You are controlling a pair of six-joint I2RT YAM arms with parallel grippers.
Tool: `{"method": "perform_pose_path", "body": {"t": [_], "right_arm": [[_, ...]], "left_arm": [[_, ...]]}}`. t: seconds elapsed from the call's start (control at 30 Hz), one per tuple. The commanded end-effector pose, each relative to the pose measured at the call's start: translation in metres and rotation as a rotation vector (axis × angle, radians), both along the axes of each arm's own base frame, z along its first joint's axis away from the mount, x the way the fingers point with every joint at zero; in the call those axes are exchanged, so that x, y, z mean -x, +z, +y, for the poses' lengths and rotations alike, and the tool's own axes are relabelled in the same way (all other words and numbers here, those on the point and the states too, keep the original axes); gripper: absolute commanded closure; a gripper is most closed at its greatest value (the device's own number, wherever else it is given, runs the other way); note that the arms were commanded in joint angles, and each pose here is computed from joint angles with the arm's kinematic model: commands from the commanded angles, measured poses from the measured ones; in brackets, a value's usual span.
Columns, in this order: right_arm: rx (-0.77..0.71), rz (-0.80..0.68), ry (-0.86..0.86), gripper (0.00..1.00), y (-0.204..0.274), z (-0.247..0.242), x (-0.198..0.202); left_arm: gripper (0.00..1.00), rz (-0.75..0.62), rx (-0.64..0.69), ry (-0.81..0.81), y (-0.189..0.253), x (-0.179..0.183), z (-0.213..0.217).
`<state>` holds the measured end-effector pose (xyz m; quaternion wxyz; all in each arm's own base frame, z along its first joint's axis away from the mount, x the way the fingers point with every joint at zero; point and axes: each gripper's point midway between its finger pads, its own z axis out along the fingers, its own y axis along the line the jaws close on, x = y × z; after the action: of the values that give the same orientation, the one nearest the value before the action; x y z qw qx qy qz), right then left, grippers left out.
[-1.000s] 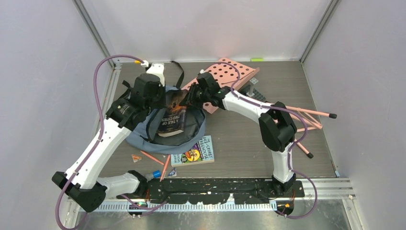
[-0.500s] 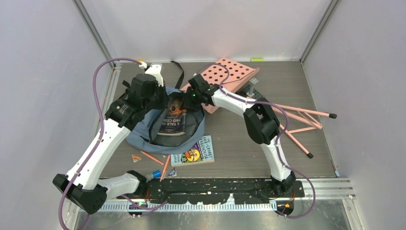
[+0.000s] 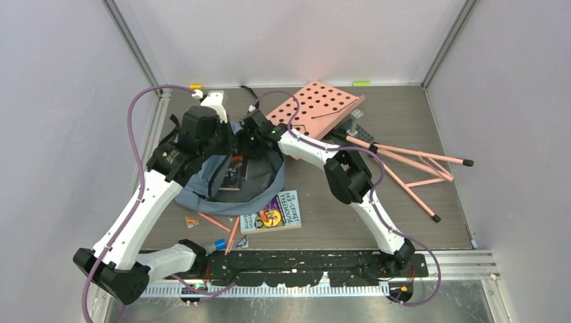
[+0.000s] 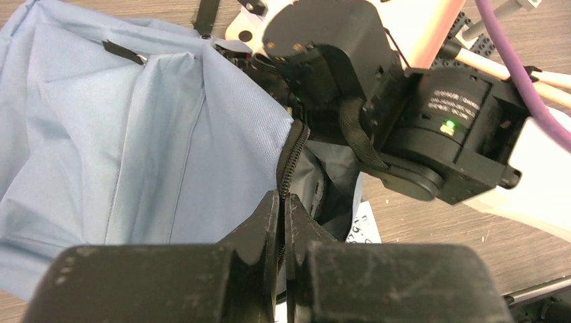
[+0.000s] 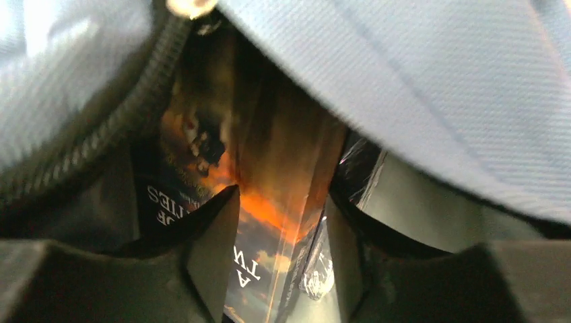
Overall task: Pack the student bag
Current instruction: Place the book in the student bag.
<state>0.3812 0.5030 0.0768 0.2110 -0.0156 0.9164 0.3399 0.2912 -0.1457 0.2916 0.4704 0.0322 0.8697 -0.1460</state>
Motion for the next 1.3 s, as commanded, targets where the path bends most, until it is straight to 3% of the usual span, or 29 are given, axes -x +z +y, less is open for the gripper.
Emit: {"method": "perform_pose_path", "body": {"t": [0.0,0.07,0.23,0.43,0.63,0.9,1.07,1.27], "right_arm": [[0.072,-0.134,0.085,0.36,0.023,-0.019,0.016],[0.082,-0.184,0.079,0.32,0.038,-0.029,0.012],[0.091,-0.166,0.037,0.32,0.039,-0.049,0.007],[0.022,-0.077,0.066,0.49,0.021,-0.039,0.019],[-0.08,0.024,0.145,0.56,-0.002,-0.005,0.039],[-0.095,-0.011,0.216,0.64,0.004,0.021,0.043],[-0.03,-0.1,0.227,0.61,0.024,-0.001,0.038],[0.021,-0.253,0.247,0.42,0.079,-0.051,0.036]], "left_arm": [[1.0,-0.102,0.03,0.046,0.029,-0.001,0.01],[1.0,-0.115,0.028,0.052,0.031,-0.001,0.013],[1.0,-0.1,0.011,0.043,0.028,-0.001,0.013],[1.0,-0.086,0.008,0.034,0.023,-0.002,0.011],[1.0,-0.07,0.009,0.036,0.016,-0.004,0.009],[1.0,-0.039,0.021,0.03,0.004,-0.009,0.002],[1.0,-0.04,0.005,0.058,0.002,-0.014,0.008],[1.0,-0.04,-0.008,0.103,0.0,-0.017,0.02]]}}
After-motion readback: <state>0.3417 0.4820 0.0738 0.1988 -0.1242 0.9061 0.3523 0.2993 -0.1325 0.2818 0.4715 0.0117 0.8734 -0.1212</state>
